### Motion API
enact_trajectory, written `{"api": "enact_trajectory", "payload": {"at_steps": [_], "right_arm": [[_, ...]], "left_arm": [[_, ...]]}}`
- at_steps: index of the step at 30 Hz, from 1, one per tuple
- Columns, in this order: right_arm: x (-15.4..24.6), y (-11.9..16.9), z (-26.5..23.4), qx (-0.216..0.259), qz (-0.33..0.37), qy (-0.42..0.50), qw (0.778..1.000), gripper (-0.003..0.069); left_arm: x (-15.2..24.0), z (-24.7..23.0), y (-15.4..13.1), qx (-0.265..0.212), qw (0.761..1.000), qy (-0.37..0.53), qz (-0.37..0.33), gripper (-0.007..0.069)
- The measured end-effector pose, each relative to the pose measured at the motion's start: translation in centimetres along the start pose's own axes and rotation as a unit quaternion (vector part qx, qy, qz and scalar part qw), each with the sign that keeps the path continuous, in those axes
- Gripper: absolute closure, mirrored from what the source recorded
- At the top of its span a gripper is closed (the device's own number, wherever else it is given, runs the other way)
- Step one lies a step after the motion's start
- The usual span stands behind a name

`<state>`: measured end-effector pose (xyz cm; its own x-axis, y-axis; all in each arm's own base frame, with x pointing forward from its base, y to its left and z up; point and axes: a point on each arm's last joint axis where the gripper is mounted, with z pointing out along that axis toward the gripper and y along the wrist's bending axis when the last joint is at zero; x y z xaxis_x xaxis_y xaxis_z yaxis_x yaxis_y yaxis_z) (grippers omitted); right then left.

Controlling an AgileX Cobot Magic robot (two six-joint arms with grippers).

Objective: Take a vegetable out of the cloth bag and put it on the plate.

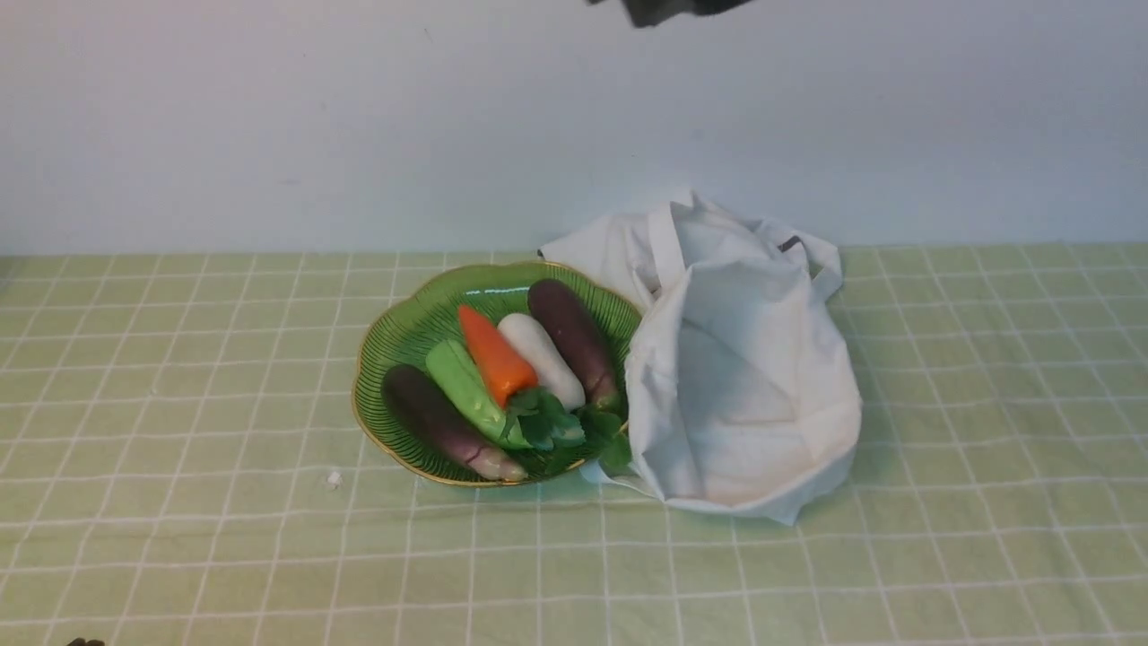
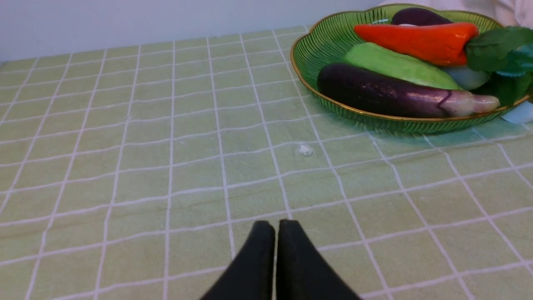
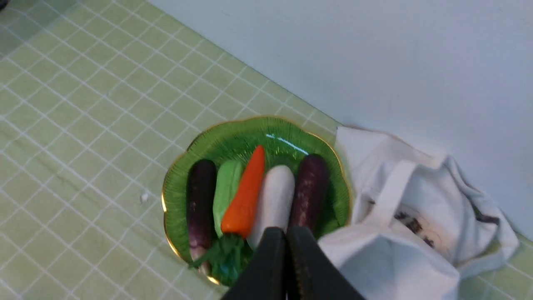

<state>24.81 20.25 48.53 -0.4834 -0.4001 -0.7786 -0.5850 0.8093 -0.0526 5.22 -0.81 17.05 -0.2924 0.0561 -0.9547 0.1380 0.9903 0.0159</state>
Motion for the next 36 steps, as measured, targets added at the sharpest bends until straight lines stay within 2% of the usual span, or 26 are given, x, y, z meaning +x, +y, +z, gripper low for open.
{"api": "enact_trajectory", "payload": {"at_steps": [5,6,8,9,14,19,24,36], "right_arm": [[5.4,-1.2,-5.5,0.033,0.011,0.011,0.999,0.0673],[6.0,-1.2,-5.3,0.034,0.011,0.020,0.999,0.0673],[10.4,-1.8,-7.7,0.048,0.026,0.011,0.998,0.0673],[10.7,-1.8,-7.3,0.049,0.024,0.019,0.998,0.0673],[19.2,-1.5,-7.9,0.020,0.032,-0.123,0.992,0.0673],[23.9,-0.7,-6.6,-0.020,0.017,-0.256,0.966,0.0673],[25.6,-0.3,-6.0,-0.034,0.010,-0.299,0.954,0.0673],[25.6,-0.3,-6.0,-0.036,0.009,-0.306,0.951,0.0673]], "left_arm": [[0.0,0.0,0.0,0.000,1.000,0.000,0.000,0.0630],[0.0,0.0,0.0,0.000,1.000,0.000,0.000,0.0630],[0.0,0.0,0.0,0.000,1.000,0.000,0.000,0.0630],[0.0,0.0,0.0,0.000,1.000,0.000,0.000,0.0630],[0.0,0.0,0.0,0.000,1.000,0.000,0.000,0.0630],[0.0,0.0,0.0,0.000,1.000,0.000,0.000,0.0630],[0.0,0.0,0.0,0.000,1.000,0.000,0.000,0.0630],[0.0,0.0,0.0,0.000,1.000,0.000,0.000,0.0630]]}}
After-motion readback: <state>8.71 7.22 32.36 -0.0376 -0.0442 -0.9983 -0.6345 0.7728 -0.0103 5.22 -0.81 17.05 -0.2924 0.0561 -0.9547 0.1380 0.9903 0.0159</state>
